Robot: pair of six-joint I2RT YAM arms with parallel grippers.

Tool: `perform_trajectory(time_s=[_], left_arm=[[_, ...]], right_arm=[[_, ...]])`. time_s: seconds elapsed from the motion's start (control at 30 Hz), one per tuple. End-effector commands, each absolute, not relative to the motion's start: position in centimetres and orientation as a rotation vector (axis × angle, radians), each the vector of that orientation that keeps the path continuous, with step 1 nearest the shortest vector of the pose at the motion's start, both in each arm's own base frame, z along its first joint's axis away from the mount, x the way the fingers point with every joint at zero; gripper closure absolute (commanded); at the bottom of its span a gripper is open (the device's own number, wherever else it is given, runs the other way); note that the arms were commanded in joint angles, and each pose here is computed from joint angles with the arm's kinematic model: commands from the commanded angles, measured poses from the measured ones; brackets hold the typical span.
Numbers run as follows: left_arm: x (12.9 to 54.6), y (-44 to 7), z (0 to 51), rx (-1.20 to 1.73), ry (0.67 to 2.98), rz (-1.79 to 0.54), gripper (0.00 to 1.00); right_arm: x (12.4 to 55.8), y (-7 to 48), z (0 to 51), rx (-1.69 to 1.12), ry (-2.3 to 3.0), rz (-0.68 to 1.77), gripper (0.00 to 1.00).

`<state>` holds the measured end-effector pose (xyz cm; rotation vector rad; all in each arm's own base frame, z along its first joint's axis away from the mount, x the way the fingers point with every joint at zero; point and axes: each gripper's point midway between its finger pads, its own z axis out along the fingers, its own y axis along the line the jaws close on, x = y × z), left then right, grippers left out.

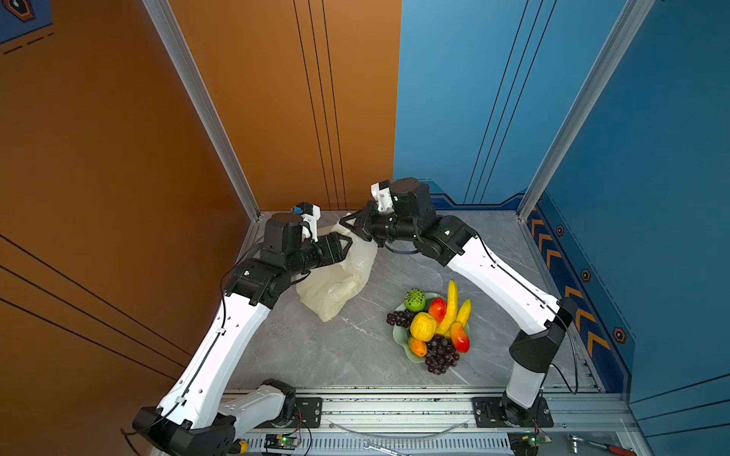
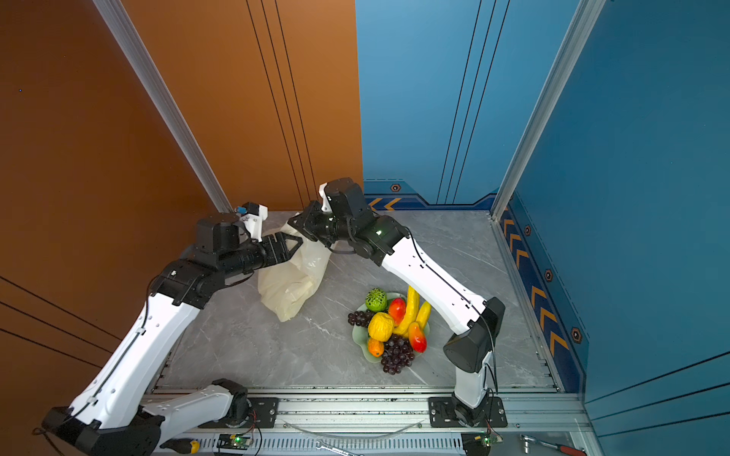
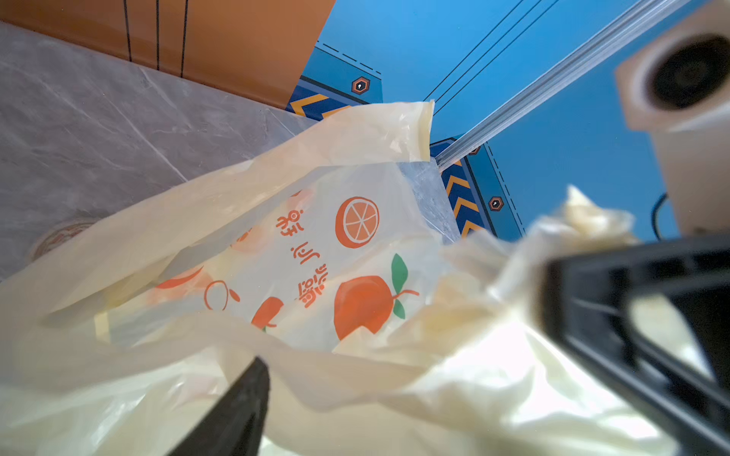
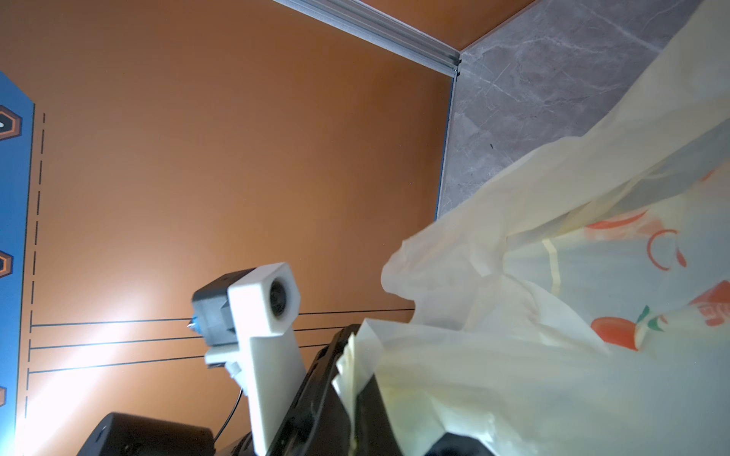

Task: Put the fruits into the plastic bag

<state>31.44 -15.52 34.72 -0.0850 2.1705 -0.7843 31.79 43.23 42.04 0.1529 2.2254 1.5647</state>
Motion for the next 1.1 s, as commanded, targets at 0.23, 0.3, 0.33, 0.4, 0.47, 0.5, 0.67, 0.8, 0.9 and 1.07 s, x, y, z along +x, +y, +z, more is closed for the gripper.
perform_trajectory(time_s=[0.23, 0.3, 0.33, 0.4, 0.47, 0.5, 0.67, 0.8, 0.9, 1.07], left_arm=[[32.1, -15.8, 35.2, 0.007, 2.153, -0.754, 1.0], [31.6, -16.3, 35.4, 0.062, 2.15, -0.788, 1.0], [31.3, -16.6, 35.5, 0.104, 2.145, -0.807, 1.0], [30.4, -17.2, 35.6, 0.18, 2.135, -0.842, 1.0], [29.2, -18.3, 35.8, 0.275, 2.113, -0.909, 1.0], [28.7, -18.7, 35.8, 0.312, 2.108, -0.939, 1.0], [26.6, -20.0, 35.0, 0.452, 2.103, -1.044, 1.0], [25.9, -20.2, 34.7, 0.474, 2.115, -1.079, 1.0], [25.6, -20.1, 34.4, 0.483, 2.128, -1.086, 1.0], [25.4, -20.0, 33.7, 0.481, 2.146, -1.082, 1.0]], right_arm=[[29.4, 41.9, 43.0, 0.15, 2.208, 1.577, 0.65], [29.6, 40.2, 42.8, 0.134, 2.217, 1.51, 0.44], [29.7, 38.9, 42.8, 0.117, 2.215, 1.461, 0.36], [30.0, 36.3, 43.1, 0.088, 2.207, 1.344, 0.27], [30.4, 33.3, 43.3, 0.063, 2.195, 1.223, 0.26], [30.8, 31.9, 43.1, 0.064, 2.199, 1.167, 0.26], [32.9, 24.6, 40.0, 0.022, 2.276, 0.882, 0.24], [33.0, 21.8, 36.5, -0.132, 2.371, 0.621, 0.15], [32.7, 21.1, 33.4, -0.248, 2.463, 0.48, 0.07], [33.6, 19.1, 28.9, -0.385, 2.537, 0.221, 0.05]])
